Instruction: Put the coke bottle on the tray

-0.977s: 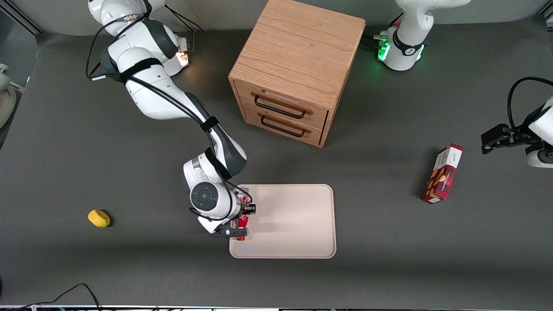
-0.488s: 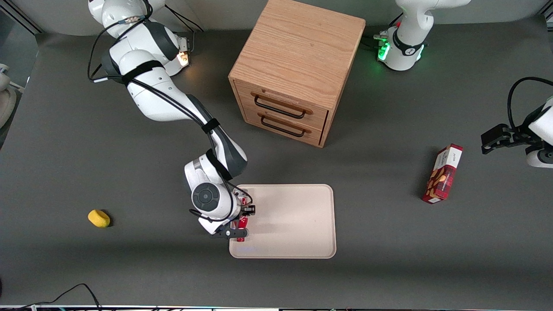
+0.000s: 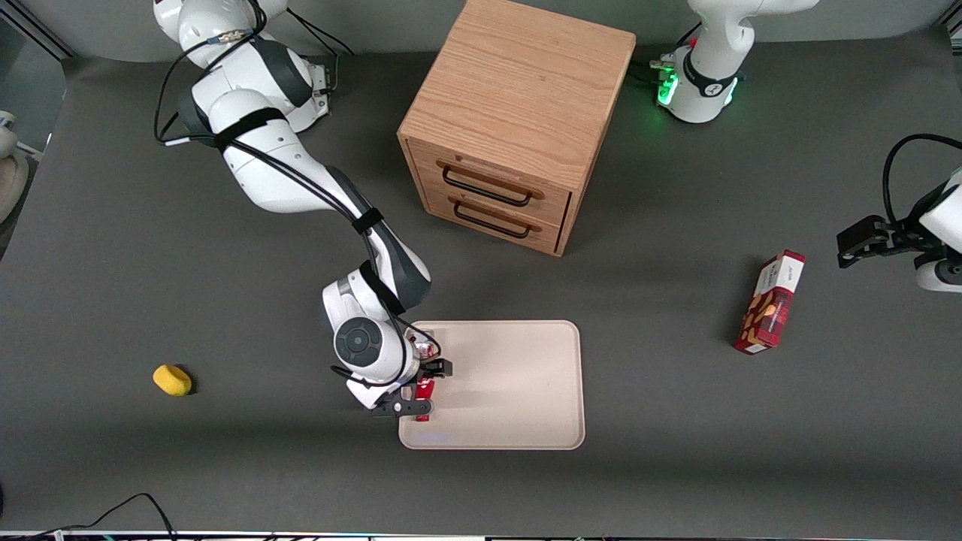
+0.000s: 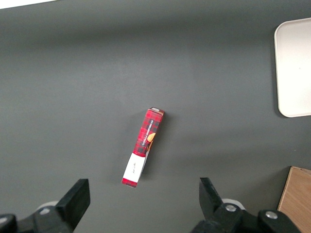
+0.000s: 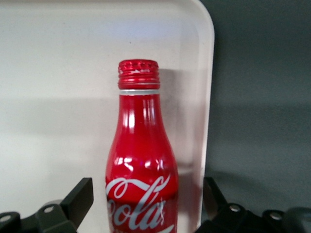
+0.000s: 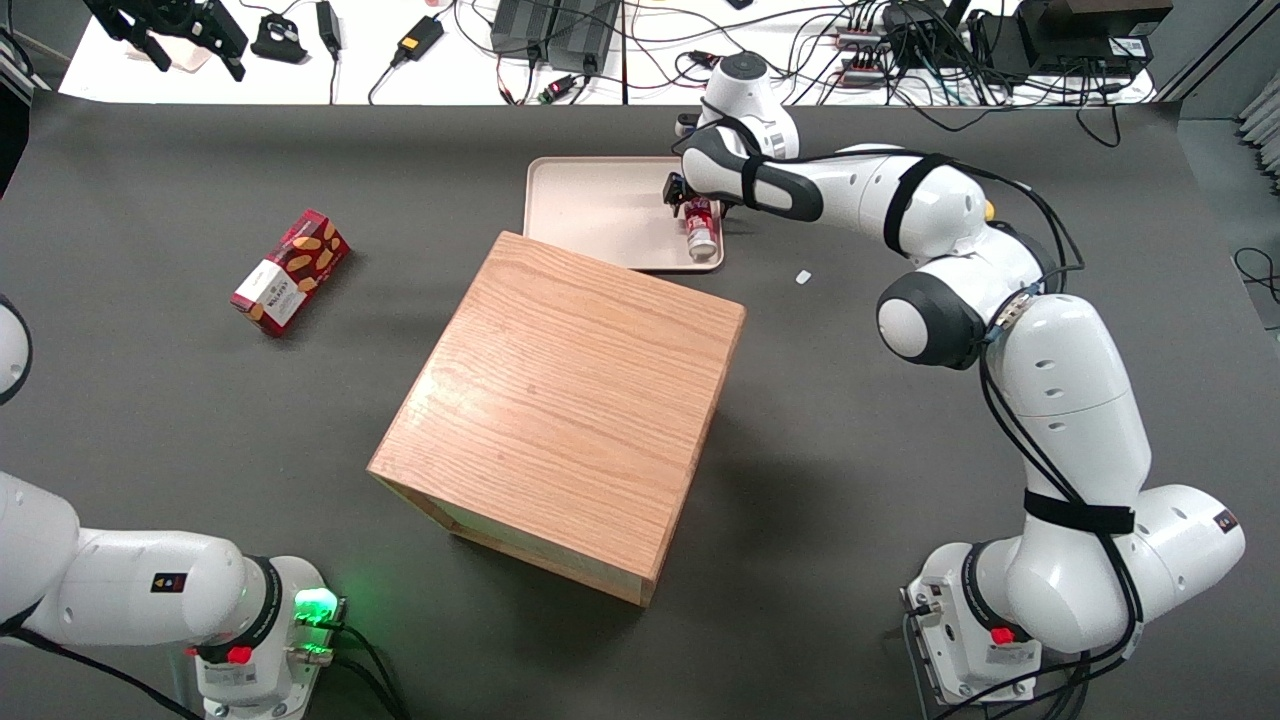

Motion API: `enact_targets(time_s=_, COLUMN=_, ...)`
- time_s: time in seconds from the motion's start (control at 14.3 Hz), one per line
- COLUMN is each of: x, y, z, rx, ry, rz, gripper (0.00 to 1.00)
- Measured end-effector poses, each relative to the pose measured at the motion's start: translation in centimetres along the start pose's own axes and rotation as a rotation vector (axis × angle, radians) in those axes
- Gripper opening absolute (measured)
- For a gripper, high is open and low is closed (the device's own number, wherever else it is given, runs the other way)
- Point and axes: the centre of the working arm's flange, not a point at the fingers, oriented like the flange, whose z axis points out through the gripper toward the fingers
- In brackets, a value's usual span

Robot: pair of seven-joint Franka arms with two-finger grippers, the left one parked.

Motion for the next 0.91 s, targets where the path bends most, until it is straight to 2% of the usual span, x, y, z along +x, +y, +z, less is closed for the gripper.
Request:
enact_targets(time_s=0.49, x=0.1, y=0.0, z=-0.1, rx=0.001, ry=0.003, rz=0.000, gripper=1.00)
enact_targets(time_s=0.91, x=0.4, y=-0.5, z=-1.1, rx=0.013, ry=0.020, rz=-0.002, gripper=1.00)
